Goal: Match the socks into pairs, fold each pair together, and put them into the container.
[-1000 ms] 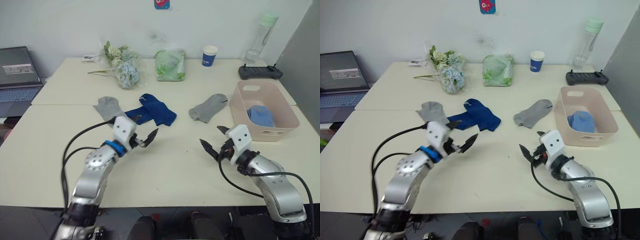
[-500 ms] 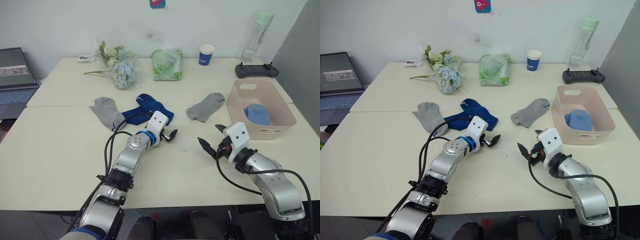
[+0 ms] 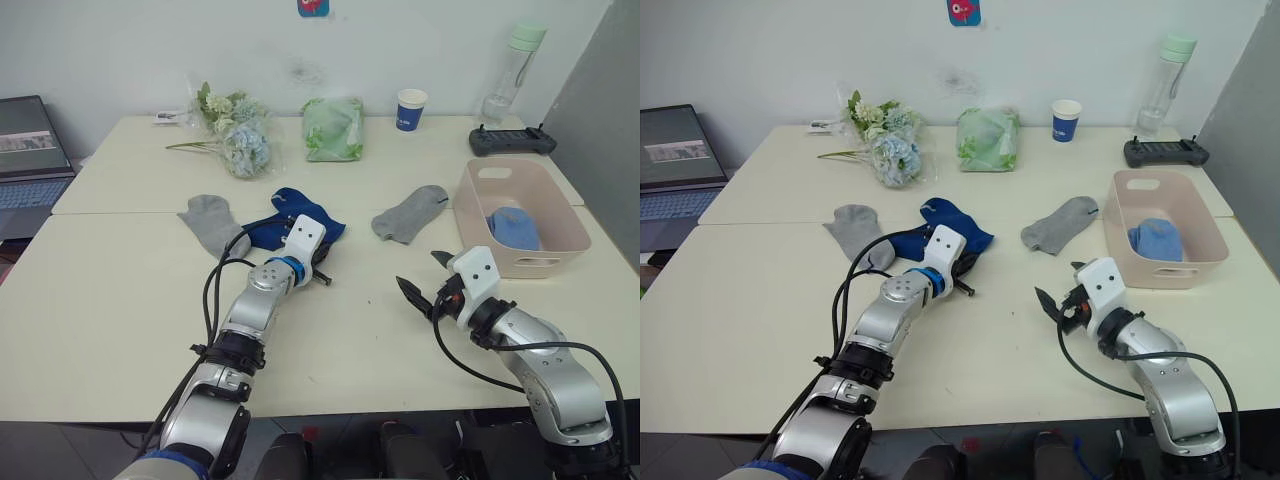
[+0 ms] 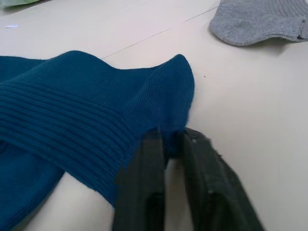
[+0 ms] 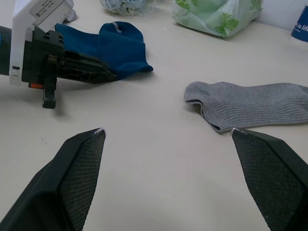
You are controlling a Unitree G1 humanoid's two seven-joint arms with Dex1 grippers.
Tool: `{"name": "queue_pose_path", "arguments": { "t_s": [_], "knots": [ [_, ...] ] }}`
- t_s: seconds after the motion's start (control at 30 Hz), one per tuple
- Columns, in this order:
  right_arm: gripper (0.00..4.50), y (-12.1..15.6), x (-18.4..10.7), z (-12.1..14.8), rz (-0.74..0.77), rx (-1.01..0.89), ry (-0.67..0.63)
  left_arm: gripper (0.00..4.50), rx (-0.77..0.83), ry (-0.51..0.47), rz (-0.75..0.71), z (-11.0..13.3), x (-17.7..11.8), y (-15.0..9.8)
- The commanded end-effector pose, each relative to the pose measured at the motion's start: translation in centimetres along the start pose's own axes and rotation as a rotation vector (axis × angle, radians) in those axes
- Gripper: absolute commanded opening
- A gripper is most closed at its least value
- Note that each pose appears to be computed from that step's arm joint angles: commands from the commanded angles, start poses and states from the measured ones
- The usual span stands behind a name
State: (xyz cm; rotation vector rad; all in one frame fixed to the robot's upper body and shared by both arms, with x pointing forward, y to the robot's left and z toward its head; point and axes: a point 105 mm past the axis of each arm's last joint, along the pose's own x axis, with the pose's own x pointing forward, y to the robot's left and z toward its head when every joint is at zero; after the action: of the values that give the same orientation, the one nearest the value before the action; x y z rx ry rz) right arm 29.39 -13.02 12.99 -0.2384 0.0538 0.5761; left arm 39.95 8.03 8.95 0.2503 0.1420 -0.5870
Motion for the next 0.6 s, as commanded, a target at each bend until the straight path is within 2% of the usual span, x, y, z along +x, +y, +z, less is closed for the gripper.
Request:
{"name": "queue_pose_path", "arguments": {
  "t_s": [0.03,0.17,0.33,0.4,0.5,0.6],
  "knots": [
    [4.50,-0.2,-0.4,1.4,0.009,-0.032,-0.051,0.03,0.116,-0.148,-0.152,2.9,-1.4,-2.1],
    [4.50,-0.7,-0.6,1.1,0.034,-0.049,-0.038,0.03,0.234,-0.203,-0.427,2.7,-5.5,-5.1],
    [4.50,-1.6,-1.0,0.6,0.078,-0.075,-0.015,0.03,0.387,-0.170,-0.668,1.1,-10.7,-6.2],
    [4.50,-1.9,-1.0,0.2,0.104,-0.088,0.002,0.03,0.400,-0.150,-0.768,0.5,-13.0,-6.3],
    [4.50,-1.9,-0.9,0.0,0.138,-0.095,0.012,0.03,0.417,-0.120,-0.836,-0.3,-15.0,-5.9],
    [4.50,-1.7,-0.5,-0.1,0.168,-0.103,0.014,0.03,0.412,-0.099,-0.822,-0.7,-15.6,-5.0]
  ]
}}
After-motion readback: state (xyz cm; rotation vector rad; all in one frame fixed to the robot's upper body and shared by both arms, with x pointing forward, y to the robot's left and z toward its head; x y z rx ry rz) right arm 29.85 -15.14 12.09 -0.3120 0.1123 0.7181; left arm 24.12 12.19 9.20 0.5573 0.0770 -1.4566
